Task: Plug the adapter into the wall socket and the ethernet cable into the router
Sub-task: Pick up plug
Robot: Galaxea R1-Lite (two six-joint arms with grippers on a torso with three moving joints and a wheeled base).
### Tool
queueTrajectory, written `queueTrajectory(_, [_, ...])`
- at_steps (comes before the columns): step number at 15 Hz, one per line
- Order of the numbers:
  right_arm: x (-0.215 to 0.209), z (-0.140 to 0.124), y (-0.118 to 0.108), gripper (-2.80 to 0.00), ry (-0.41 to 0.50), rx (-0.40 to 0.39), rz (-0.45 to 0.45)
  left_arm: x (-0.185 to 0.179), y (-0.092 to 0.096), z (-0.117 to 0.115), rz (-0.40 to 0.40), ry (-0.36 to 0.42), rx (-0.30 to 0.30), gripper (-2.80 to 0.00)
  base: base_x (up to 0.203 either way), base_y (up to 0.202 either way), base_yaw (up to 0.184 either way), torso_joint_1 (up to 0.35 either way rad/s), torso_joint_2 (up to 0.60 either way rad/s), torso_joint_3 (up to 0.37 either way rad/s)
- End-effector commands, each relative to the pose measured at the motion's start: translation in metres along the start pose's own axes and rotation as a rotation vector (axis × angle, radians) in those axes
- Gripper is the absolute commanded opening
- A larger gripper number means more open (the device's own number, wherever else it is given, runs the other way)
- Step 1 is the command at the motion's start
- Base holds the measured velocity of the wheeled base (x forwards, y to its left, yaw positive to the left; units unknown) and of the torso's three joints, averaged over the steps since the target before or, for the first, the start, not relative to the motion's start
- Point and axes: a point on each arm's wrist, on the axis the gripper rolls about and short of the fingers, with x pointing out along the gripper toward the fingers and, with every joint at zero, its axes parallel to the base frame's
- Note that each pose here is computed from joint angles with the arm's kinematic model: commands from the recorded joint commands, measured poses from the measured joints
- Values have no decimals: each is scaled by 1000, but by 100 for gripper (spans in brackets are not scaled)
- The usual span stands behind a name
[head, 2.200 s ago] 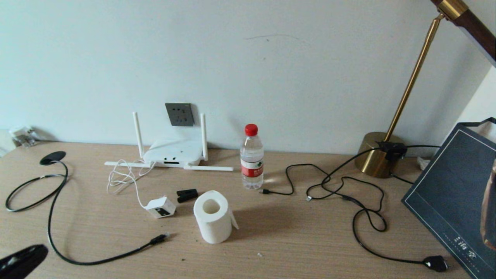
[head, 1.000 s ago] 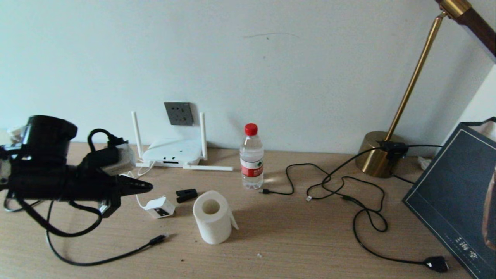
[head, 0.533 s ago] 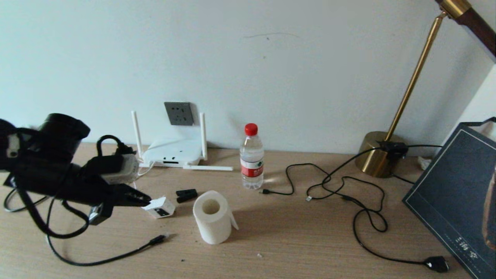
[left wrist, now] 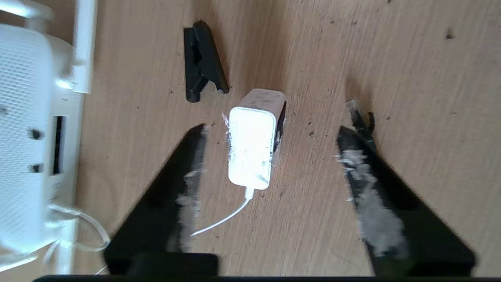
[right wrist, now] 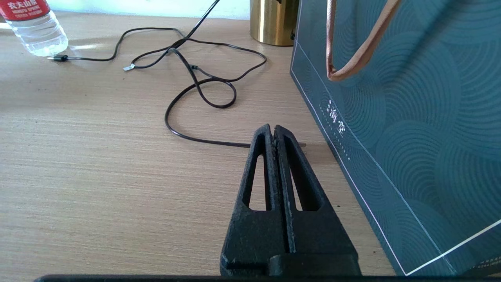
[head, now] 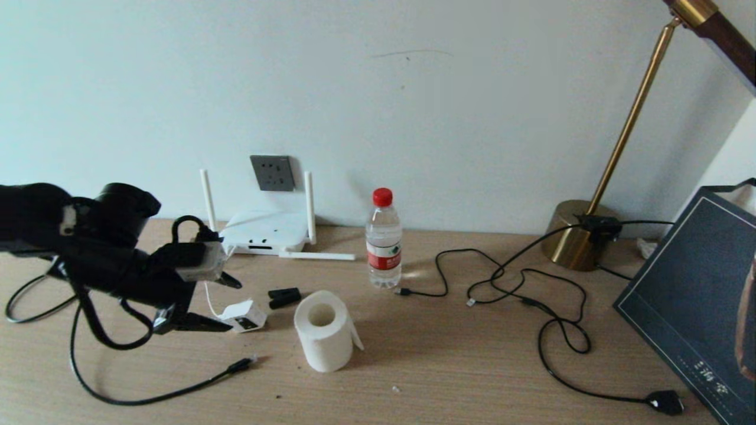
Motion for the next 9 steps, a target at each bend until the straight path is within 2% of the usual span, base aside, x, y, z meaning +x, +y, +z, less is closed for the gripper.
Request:
queueTrajectory(1, [0, 0, 0, -280, 0, 0, -1, 11, 4, -6, -33, -2, -13, 0, 0, 0, 0, 0, 0, 0])
queueTrajectory(9, [0, 0, 0, -280, 0, 0, -1, 19, 20, -12, -83, 6, -48, 0, 0, 0, 0, 0, 0, 0])
